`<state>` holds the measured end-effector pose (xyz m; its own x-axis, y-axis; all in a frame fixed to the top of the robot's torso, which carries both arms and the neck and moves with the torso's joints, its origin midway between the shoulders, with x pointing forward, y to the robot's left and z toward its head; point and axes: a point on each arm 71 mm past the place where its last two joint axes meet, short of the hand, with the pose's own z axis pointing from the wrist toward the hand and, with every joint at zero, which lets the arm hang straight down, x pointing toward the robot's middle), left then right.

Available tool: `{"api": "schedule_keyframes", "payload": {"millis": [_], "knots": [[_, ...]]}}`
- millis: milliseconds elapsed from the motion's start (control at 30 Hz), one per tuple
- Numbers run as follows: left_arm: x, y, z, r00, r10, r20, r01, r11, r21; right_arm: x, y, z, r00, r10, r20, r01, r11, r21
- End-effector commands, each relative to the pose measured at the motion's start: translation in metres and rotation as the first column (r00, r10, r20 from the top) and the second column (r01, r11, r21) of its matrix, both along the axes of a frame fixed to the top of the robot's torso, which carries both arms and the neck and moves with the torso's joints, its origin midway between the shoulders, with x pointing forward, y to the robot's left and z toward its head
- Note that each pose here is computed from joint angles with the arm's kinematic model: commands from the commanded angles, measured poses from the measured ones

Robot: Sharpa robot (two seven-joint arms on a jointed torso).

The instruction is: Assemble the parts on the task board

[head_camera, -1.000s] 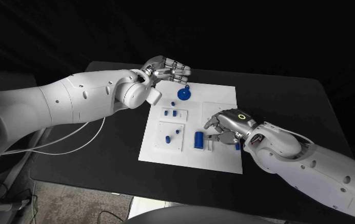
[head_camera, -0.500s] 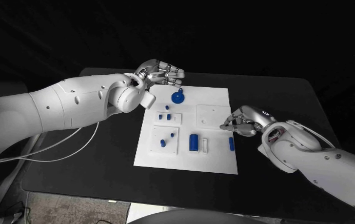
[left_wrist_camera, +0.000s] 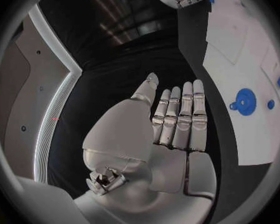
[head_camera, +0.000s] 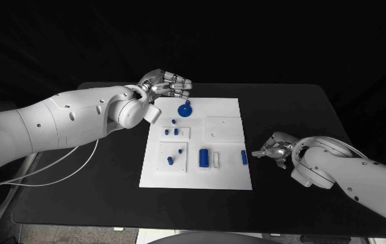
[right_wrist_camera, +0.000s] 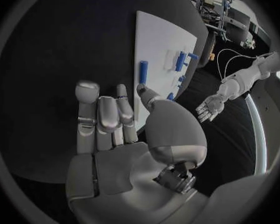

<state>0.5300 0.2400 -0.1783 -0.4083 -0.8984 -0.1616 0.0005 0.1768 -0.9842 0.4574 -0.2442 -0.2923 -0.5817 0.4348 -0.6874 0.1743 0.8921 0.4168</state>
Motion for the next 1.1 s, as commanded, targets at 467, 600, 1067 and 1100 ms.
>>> {"api": "schedule_keyframes", "payload": {"millis": [467,600,1067,1100], "knots": [[-0.0019,-0.001,0.0,1.0,-0.007,0.009,0.007,1.0,-0.001,-0.008,0.014,-0.022,0.985,-0.057,-0.161,0.056,0.998,-0.006],[-0.0019,0.0,-0.0001,1.0,-0.006,0.009,0.006,1.0,0.0,-0.007,0.016,-0.021,0.989,-0.068,-0.133,0.071,0.997,0.013],[-0.0022,0.0,-0.0004,1.0,-0.009,0.005,0.009,1.0,0.002,-0.004,0.024,-0.02,0.996,-0.05,-0.079,0.05,0.999,0.004],[-0.0022,0.0,-0.0004,1.0,-0.009,0.004,0.009,1.0,0.001,-0.003,0.024,-0.02,0.996,-0.05,-0.077,0.051,0.999,-0.001]]}}
